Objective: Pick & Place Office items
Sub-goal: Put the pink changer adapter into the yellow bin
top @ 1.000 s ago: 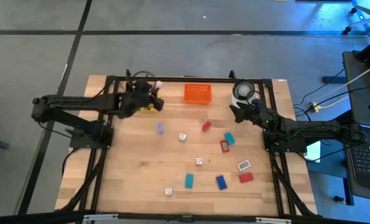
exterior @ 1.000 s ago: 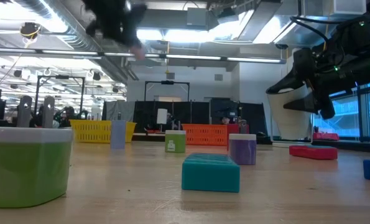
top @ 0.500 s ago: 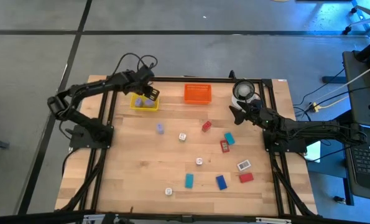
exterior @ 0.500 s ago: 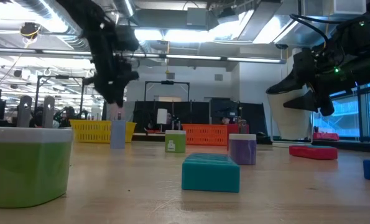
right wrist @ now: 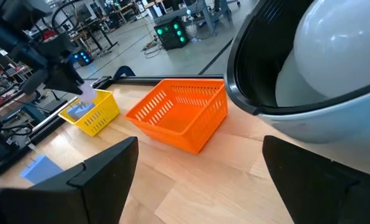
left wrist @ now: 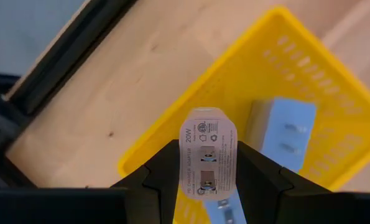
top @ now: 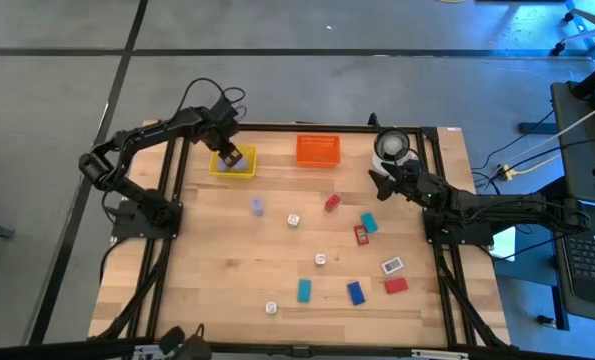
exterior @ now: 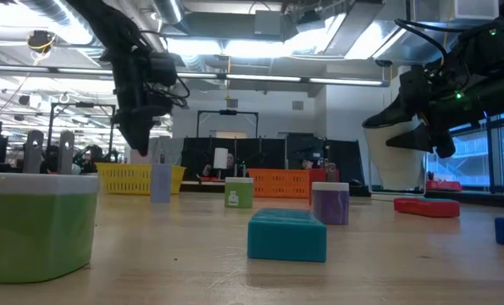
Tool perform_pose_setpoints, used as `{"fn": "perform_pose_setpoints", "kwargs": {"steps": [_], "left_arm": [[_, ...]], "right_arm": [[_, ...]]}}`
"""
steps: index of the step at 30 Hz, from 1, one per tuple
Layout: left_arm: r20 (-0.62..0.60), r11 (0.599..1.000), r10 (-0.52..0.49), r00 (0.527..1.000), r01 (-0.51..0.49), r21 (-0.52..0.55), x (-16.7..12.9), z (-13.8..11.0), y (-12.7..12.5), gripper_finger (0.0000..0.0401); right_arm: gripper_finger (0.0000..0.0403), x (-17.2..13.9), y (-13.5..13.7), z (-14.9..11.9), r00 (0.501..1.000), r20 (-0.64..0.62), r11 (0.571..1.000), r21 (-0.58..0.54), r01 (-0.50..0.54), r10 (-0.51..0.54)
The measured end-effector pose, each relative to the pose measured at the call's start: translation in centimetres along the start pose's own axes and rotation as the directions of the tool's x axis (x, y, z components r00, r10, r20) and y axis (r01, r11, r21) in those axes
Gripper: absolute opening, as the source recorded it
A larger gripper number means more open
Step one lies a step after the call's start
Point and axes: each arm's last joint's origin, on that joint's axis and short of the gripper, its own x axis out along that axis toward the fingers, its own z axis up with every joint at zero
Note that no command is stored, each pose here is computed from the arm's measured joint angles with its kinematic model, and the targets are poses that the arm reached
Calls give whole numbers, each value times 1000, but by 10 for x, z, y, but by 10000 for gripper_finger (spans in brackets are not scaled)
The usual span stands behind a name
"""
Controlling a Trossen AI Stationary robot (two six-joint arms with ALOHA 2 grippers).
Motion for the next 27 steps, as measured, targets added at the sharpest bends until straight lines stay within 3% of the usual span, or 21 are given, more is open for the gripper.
{"fn": "perform_pose_setpoints", "kwargs": {"steps": [6,14,22,27], "left_arm": [[-10,983,19,1000,-17,182,0,-1,1,126],[-26,940,19,999,-9,340,3,-4,0,126],[-113,933,12,993,30,359,24,-4,-1,128],[-135,938,70,988,-20,345,30,-3,1,140]], "right_arm": [[347,0,0,0,1000,0,1000,0,0,0],[347,0,0,0,1000,0,1000,1,0,0],[347,0,0,0,1000,0,1000,2,0,0],[347,0,0,0,1000,0,1000,2,0,0]]}}
